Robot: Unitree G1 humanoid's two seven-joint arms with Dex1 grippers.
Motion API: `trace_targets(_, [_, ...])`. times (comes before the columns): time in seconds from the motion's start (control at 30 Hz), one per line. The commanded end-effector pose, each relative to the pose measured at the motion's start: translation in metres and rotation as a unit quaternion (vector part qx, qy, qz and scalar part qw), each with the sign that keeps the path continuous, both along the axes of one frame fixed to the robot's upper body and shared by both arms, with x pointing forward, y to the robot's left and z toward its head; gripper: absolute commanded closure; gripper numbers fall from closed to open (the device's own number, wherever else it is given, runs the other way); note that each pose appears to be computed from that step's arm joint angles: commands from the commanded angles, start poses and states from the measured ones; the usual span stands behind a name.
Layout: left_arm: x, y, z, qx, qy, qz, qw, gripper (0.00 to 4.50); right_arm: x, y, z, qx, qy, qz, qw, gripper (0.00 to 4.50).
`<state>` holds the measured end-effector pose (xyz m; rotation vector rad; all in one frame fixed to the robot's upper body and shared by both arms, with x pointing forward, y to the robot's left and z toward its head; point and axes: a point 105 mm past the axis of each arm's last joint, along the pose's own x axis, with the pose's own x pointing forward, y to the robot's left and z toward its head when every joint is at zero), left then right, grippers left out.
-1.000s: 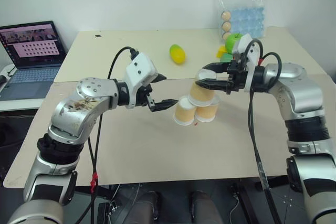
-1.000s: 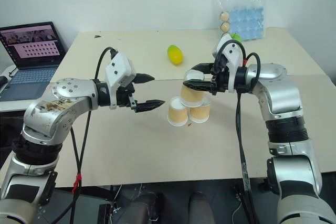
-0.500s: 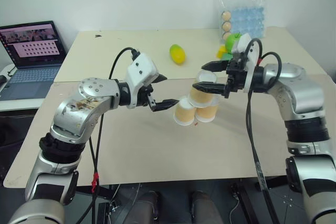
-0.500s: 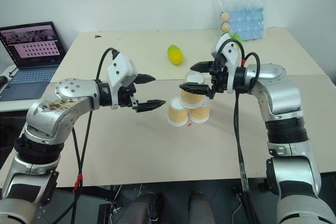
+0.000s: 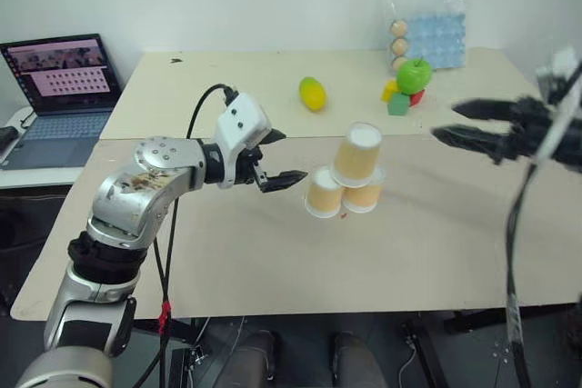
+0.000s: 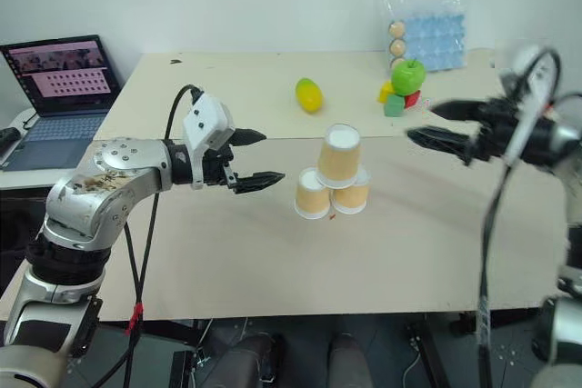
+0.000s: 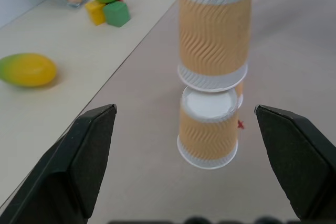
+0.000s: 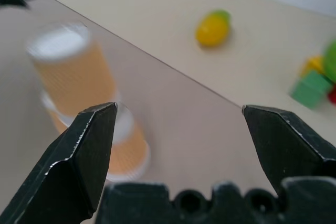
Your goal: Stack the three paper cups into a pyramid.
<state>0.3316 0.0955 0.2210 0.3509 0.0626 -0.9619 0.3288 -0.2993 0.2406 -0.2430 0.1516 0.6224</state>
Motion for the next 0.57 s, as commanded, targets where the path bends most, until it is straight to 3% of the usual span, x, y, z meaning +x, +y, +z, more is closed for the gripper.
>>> trace_targets(0.03, [-0.001, 0.015, 0.001, -0.034, -0.024, 0.029, 0.999, 0.0, -0.021, -0.032, 0.001, -0.028, -0.05, -0.065, 0.996, 0.05])
trace_targets(0.13, [-0.009, 0.021, -0.029, -0.03, -0.003, 0.03, 0.999, 0.0, -0.042, -0.034, -0.027, -0.024, -0.05, -0.084, 0.995, 0.05])
trace_targets(0.23, [-0.012, 0.021, -0.049, -0.031, 0.018, 0.037, 0.999, 0.0, -0.052, -0.02, -0.037, -0.018, -0.055, -0.075, 0.995, 0.05])
trace_targets(0.43, [-0.014, 0.02, -0.073, -0.024, 0.02, 0.052, 0.998, 0.0, -0.056, 0.011, -0.045, 0.013, -0.067, -0.062, 0.996, 0.05])
trace_targets(0.57, [-0.013, 0.016, -0.074, -0.015, 0.003, 0.055, 0.998, 0.0, -0.052, 0.023, -0.049, 0.023, -0.063, -0.056, 0.996, 0.05])
